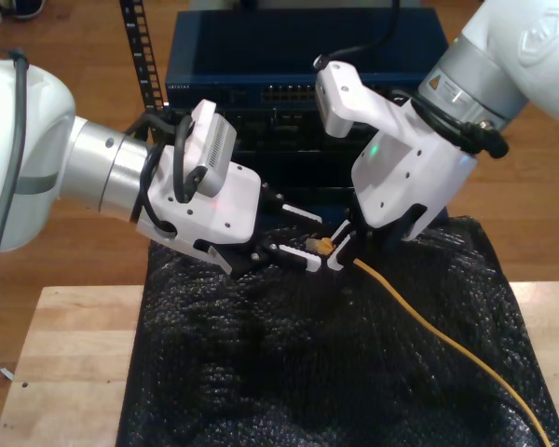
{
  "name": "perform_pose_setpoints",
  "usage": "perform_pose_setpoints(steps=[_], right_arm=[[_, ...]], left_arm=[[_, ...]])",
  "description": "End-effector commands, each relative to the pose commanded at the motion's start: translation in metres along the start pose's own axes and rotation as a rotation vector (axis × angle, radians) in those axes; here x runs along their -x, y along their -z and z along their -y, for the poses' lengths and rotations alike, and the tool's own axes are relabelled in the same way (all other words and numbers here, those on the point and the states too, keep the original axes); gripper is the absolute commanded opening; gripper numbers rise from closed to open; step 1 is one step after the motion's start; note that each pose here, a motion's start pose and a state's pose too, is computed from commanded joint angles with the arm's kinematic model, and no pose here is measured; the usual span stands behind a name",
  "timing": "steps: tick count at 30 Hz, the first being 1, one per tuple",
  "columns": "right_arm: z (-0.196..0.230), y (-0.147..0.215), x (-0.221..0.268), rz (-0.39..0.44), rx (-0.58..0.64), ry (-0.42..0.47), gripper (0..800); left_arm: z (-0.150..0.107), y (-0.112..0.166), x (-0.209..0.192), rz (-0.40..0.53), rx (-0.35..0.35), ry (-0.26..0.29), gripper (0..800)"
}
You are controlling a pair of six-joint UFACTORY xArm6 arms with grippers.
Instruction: Grab the cable and plug it in
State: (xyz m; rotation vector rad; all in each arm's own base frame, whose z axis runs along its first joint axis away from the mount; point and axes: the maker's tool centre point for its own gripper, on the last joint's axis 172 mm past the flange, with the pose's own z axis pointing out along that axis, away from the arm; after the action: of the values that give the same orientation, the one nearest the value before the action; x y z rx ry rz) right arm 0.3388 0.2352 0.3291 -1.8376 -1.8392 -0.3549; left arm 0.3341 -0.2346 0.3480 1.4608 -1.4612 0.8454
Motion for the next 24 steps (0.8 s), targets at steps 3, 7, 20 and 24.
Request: perform_pose_setpoints(steps=[3,7,20,24], right_arm=[[-0.0001,0.0,0.0004,0.002,0.0,0.002,26],[0.0003,-0.0003,0.0,0.002,-0.001,0.003,26],[-0.0003,0.0006,0.0,0.001,0.003,0.003,26],[-0.0003,0.0006,0.0,0.001,0.003,0.003,26]], left_arm=[[0.0004,0.0002,-0.0003,-0.004,0.0,0.022,448],[-0.0007,-0.0008,0.0005,-0.006,0.007,0.057,437],[-0.0043,-0.0022,-0.0015,-0.019,0.027,0.068,337],[-0.003,-0.002,-0.0004,-0.017,0.021,0.069,292]])
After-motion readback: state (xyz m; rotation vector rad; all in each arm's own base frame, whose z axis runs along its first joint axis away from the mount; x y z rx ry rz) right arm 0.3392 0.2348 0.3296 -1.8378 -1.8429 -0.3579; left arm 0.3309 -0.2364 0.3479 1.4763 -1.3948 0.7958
